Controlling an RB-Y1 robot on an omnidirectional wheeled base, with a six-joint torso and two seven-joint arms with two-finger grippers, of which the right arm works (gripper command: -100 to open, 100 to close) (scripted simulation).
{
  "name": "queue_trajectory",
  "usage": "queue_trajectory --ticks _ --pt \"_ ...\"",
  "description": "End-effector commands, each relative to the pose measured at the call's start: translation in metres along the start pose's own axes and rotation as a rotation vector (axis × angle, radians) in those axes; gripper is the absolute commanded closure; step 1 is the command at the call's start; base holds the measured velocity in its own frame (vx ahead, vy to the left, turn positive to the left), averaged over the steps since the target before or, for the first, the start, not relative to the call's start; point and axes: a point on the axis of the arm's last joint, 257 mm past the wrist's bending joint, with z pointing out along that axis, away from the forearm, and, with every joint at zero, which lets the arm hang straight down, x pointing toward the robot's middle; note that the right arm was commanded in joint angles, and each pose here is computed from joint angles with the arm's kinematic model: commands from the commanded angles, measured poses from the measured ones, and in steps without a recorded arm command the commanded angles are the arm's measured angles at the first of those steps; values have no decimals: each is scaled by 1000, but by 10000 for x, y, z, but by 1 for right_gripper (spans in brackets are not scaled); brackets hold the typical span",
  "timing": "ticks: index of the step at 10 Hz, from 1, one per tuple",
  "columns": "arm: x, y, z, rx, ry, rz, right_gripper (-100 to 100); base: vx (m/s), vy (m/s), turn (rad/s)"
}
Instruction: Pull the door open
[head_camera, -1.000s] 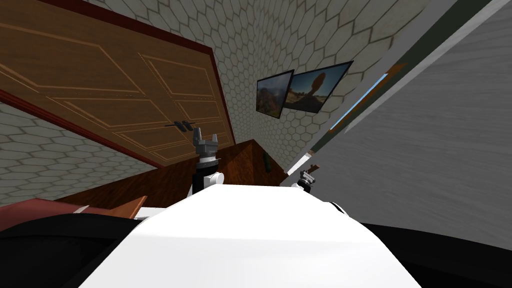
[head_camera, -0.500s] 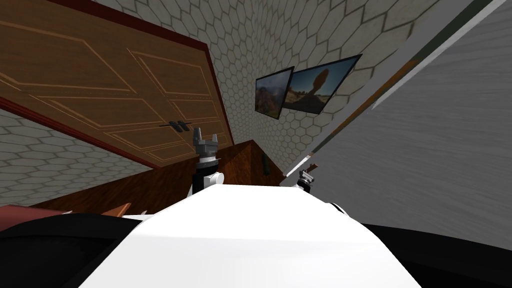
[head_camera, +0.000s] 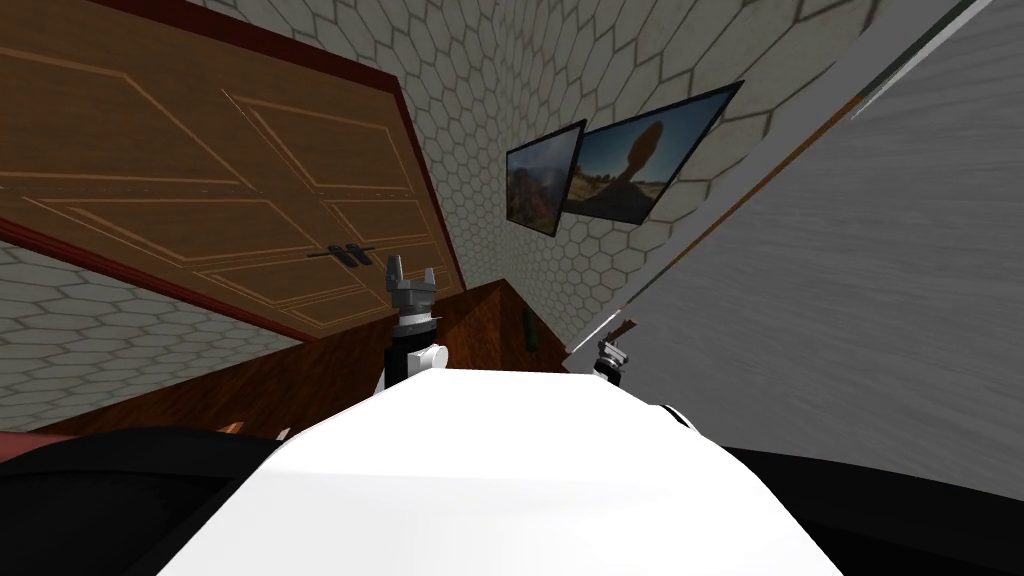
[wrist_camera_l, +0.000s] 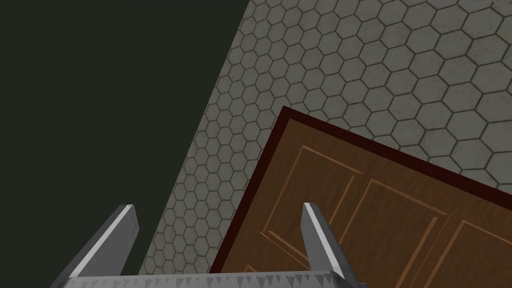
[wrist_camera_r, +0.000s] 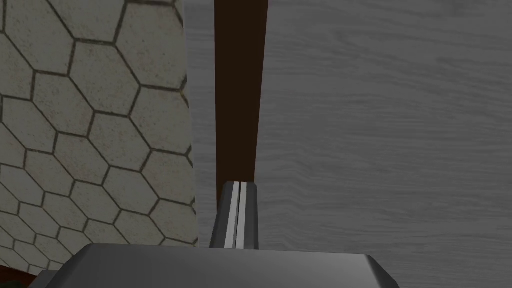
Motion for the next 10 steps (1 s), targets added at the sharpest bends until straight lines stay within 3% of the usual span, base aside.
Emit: queue_trajectory --ticks 1,6,7,9,10 --pt "-3 -36 -1 8 -2 -1 -100 -154 115 -13" --pt "-2 -115 -8 25 -2 -2 -100 -147 114 -9" --pt "-16 -238 -48 49 -3 -3 -100 -21 13 -177" --pt "-17 -252 -52 51 -3 -3 -100 -1 3 -66" --pt "-22 -367 -90 73 -2 -2 -100 40 -38 -191"
